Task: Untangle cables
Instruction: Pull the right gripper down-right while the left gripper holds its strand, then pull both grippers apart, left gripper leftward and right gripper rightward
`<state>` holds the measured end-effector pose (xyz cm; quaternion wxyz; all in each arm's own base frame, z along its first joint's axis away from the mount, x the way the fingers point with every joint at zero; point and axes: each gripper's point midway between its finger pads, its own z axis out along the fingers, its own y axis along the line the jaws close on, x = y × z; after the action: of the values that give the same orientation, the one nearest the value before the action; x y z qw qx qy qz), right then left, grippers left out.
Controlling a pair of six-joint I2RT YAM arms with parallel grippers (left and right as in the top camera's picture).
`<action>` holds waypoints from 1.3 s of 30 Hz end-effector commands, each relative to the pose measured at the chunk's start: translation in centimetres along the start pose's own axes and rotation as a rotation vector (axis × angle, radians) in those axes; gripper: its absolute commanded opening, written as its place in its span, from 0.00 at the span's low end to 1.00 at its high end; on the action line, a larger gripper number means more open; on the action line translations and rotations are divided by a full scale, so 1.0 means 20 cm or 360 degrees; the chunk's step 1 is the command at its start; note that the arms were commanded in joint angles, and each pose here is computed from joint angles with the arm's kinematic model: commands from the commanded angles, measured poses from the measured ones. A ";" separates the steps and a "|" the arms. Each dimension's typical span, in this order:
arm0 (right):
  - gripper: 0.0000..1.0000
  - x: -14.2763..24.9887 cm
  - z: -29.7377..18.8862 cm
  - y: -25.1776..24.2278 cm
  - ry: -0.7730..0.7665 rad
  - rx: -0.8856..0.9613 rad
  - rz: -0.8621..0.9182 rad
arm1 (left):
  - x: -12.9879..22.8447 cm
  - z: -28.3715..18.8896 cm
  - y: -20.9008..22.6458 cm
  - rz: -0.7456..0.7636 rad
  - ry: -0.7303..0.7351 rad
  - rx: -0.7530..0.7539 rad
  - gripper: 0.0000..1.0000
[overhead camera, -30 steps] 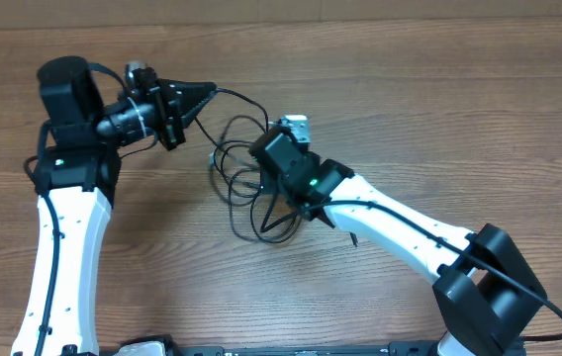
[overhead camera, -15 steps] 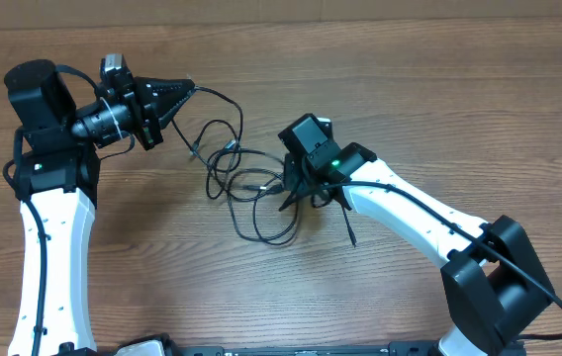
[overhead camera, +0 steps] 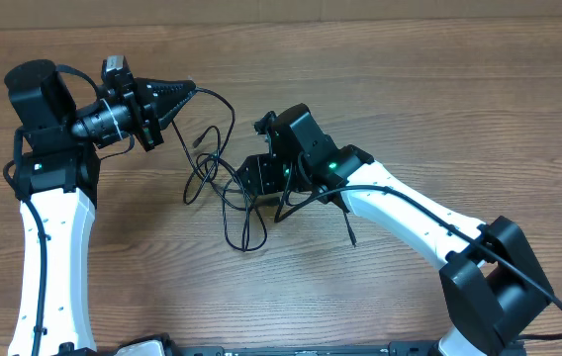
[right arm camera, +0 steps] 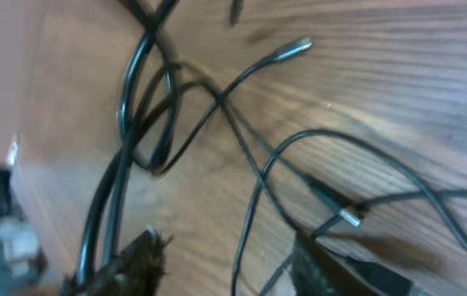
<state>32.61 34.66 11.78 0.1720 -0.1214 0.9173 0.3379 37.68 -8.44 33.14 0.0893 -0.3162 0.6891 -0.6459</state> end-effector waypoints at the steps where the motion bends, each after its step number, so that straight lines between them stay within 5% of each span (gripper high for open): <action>1: 0.53 -0.08 -0.03 -0.13 -0.0166 0.0240 0.0200 | 0.05 -0.02 -0.06 0.0057 0.0015 0.0026 0.04; 7: 0.79 -0.15 -0.06 -0.20 -0.0293 0.0323 0.0325 | 0.03 -0.02 -0.05 0.0028 -0.0016 0.0012 0.04; 12: 0.91 -0.23 -0.08 -0.19 -0.0324 0.0199 0.0341 | 0.03 -0.02 -0.03 -0.0005 -0.0024 -0.0005 0.04; 18: 0.79 -0.23 -0.11 0.00 -0.0169 -0.0221 0.0213 | 0.00 -0.02 0.01 -0.0083 -0.0072 -0.0044 0.04; 22: 0.67 -0.18 -0.07 -0.06 -0.0153 -0.0073 0.0236 | 0.01 -0.02 0.01 -0.0085 -0.0070 -0.0045 0.04; 39: 0.67 -0.11 0.12 -0.14 -0.0288 0.0328 0.0131 | 0.03 -0.02 0.01 -0.0102 -0.0027 -0.0040 0.04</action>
<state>35.35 34.91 11.07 0.2344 -0.0417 0.9243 0.2982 37.52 -8.21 31.57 0.0637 -0.3609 0.6858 -0.6288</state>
